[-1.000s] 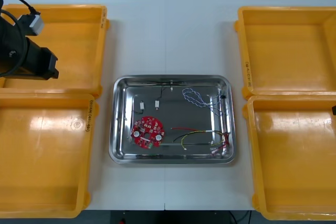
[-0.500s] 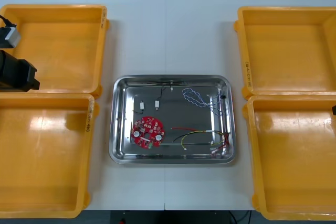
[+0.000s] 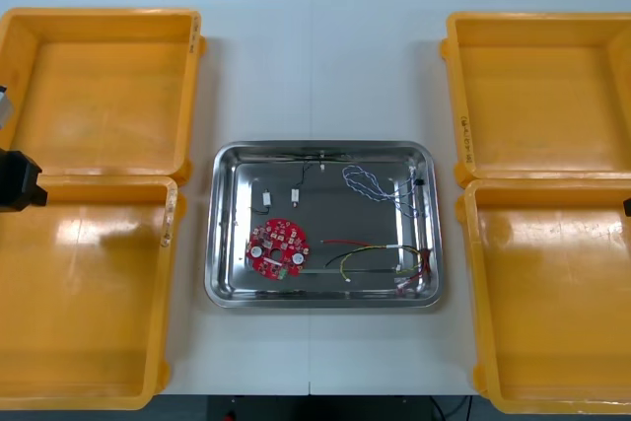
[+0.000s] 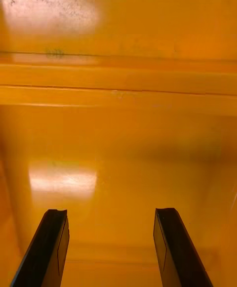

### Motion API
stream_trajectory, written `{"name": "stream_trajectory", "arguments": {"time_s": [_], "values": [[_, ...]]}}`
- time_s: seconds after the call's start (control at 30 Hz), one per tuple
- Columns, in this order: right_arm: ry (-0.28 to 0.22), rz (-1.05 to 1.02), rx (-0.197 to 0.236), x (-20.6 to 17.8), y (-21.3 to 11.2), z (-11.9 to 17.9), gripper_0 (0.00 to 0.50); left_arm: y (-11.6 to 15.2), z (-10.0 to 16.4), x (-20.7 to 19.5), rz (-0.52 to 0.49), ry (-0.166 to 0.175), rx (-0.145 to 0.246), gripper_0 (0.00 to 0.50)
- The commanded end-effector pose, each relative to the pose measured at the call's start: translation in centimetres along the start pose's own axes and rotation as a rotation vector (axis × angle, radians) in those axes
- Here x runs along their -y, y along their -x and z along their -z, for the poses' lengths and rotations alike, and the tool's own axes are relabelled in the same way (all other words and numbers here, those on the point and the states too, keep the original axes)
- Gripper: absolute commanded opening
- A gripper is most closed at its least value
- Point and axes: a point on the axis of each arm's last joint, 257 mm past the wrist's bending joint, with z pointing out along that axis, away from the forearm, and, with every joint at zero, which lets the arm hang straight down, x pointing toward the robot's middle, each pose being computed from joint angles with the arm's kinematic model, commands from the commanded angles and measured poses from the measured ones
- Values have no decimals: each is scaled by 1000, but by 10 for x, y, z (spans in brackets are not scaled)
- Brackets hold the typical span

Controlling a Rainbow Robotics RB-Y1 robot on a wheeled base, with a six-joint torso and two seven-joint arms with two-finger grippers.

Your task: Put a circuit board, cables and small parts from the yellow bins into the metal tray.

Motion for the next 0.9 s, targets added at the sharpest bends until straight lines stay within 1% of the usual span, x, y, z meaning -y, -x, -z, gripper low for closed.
{"name": "stream_trajectory", "arguments": {"time_s": [0.03,0.13,0.33,0.47,0.67,0.73,0.9], "values": [[-22,9,44,8,10,13,500,-7,14,-26,-118,51,4,500],[-22,9,44,8,10,13,500,-11,11,-29,-122,49,-3,500],[-22,9,44,8,10,13,500,-11,8,-31,-129,45,14,500],[-22,9,44,8,10,13,500,-6,7,-30,-132,36,38,500],[-22,9,44,8,10,13,500,4,6,-30,-136,31,88,500],[-22,9,44,8,10,13,500,8,6,-31,-136,32,111,500],[-22,9,44,8,10,13,500,14,3,-31,-137,26,146,500]]}}
